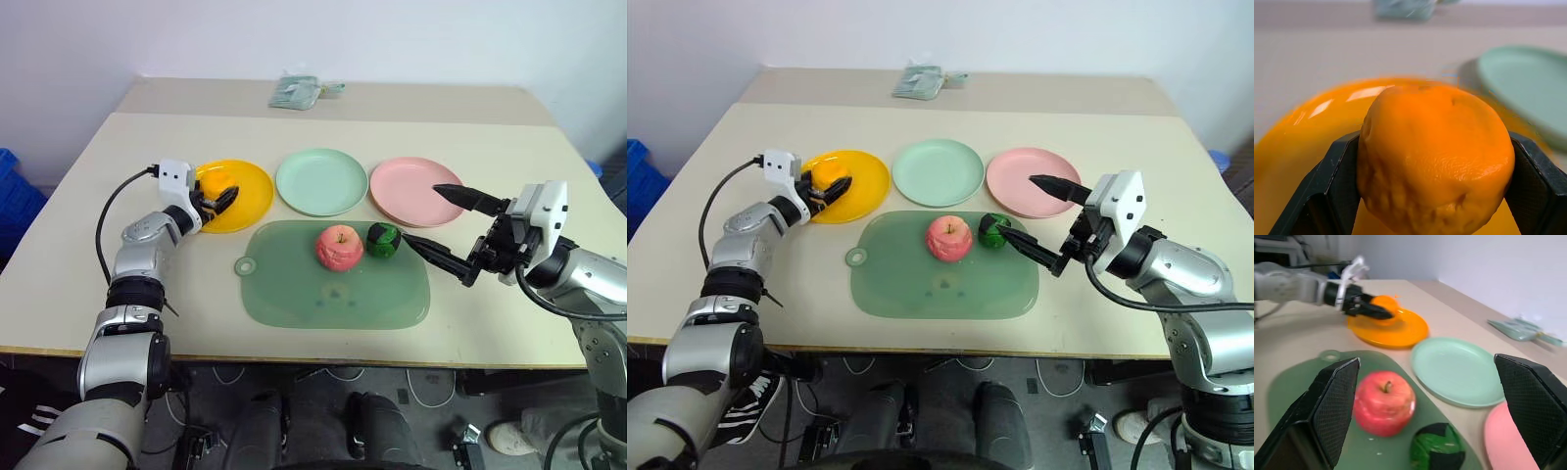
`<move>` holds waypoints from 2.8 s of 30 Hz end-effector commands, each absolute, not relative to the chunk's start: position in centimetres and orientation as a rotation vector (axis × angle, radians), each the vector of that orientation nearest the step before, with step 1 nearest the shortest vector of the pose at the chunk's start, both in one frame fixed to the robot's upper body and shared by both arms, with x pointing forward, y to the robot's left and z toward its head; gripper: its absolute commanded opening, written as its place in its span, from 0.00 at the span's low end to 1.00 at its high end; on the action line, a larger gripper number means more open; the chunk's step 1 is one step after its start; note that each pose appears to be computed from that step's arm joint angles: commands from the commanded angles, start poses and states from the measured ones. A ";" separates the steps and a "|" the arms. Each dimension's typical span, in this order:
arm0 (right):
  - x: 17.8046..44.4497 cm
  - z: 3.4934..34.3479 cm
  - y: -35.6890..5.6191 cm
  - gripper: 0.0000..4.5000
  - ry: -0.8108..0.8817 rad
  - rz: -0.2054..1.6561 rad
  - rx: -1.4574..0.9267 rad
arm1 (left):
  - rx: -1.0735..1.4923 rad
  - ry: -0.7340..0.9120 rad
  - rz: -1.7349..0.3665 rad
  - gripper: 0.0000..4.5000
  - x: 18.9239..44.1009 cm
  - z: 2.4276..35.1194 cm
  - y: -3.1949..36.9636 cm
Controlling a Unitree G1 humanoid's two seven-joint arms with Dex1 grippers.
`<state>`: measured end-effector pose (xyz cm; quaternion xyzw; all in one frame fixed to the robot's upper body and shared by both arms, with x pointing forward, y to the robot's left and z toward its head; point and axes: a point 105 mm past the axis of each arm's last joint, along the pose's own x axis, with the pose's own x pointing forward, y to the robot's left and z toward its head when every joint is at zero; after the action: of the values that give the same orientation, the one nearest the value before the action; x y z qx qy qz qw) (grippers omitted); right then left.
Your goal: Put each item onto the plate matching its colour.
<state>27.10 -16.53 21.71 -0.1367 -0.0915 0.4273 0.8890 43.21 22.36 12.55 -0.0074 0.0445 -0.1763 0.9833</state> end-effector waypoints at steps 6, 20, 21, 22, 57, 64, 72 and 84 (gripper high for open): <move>26.9 22.7 -16.6 1.00 -0.240 0.883 -0.317 | -0.012 -0.049 -0.392 0.99 43.4 15.9 21.8; 26.8 22.3 -16.7 1.00 -0.211 0.901 -0.309 | -0.052 -0.364 -0.885 0.99 38.7 23.7 14.9; 26.7 22.3 -16.6 1.00 -0.202 0.912 -0.301 | -0.058 -0.338 -0.971 0.99 37.8 23.2 14.1; 26.8 22.3 -16.5 1.00 -0.198 0.918 -0.292 | -0.065 -0.295 -1.045 0.99 36.9 22.6 13.4; 30.8 19.7 -10.7 1.00 -0.032 0.911 -0.237 | 0.063 0.031 -1.272 0.99 31.6 17.8 16.4; 32.7 19.6 -8.9 1.00 0.025 0.908 -0.300 | 0.163 0.013 -1.240 0.99 30.8 17.5 18.0; 32.3 17.2 -6.8 1.00 0.184 1.043 -0.333 | 0.152 -0.012 -1.206 0.99 30.7 17.8 18.4; 33.2 15.6 -6.4 1.00 0.223 1.038 -0.403 | 0.152 -0.012 -1.206 0.99 30.2 17.6 18.3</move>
<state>33.23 -6.75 14.94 -0.1836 0.1238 0.4867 0.8450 30.46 18.05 16.35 0.0637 0.0170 -0.5688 0.8198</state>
